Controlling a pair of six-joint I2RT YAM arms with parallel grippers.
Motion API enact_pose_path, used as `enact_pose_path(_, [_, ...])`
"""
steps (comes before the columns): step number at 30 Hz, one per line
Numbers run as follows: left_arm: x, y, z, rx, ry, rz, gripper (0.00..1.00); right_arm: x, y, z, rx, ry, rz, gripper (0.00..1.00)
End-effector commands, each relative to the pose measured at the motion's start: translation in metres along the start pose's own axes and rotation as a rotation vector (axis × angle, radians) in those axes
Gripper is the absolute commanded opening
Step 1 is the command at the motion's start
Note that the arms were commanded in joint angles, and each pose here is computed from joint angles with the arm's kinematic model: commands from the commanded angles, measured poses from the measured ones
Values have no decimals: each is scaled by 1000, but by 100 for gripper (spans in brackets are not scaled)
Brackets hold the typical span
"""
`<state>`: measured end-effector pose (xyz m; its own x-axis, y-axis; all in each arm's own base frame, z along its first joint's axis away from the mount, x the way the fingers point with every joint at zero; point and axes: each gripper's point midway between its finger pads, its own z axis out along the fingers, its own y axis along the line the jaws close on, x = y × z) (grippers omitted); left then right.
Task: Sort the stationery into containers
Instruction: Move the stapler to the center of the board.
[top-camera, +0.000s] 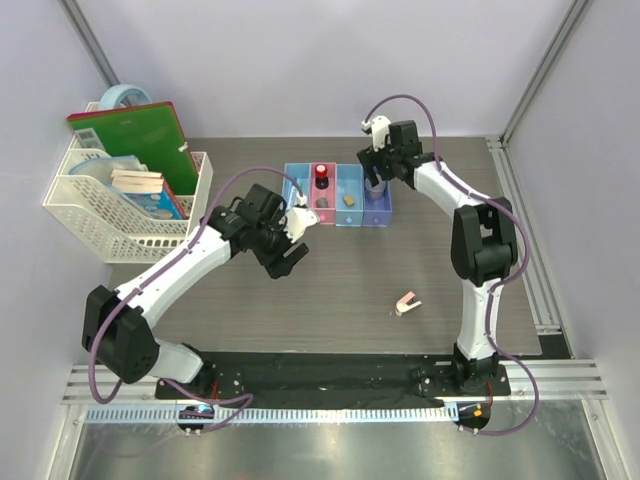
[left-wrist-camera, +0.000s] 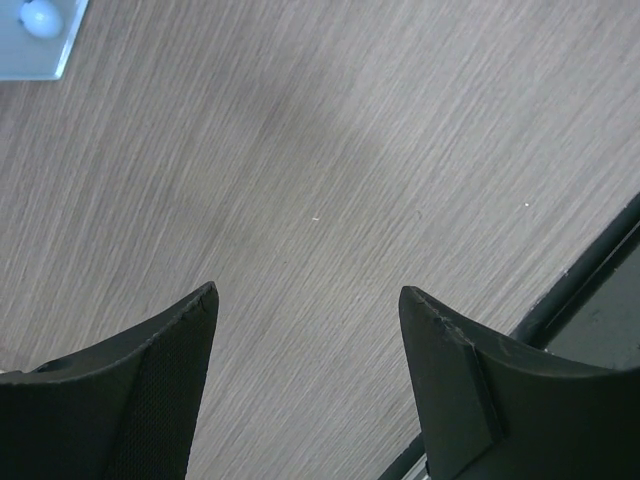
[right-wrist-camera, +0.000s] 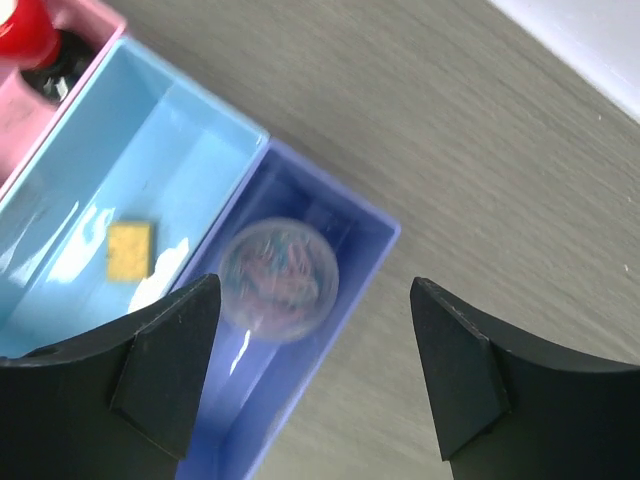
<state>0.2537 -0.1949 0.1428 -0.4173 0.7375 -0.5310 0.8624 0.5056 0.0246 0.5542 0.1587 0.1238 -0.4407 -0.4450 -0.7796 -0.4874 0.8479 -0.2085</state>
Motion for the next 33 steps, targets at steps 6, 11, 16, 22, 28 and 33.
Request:
enact_pose_path(6, [-22,34,-5,-139,-13,-22,75,27,31,-176,-179,155,-223,81])
enact_pose_path(11, [-26,30,2,-85,14,-20,76,113,53,-217,-239,269,-360,83])
enact_pose_path(16, [-23,25,-3,-59,31,6,76,154,92,-251,-441,368,-305,82])
enact_pose_path(22, [-13,18,-12,-43,45,39,76,190,112,-259,-520,433,-279,80])
enact_pose_path(28, [-4,18,-13,-50,67,52,77,220,146,-282,-691,491,-345,79])
enact_pose_path(33, [2,17,-7,-42,84,45,77,230,151,-277,-672,514,-430,80])
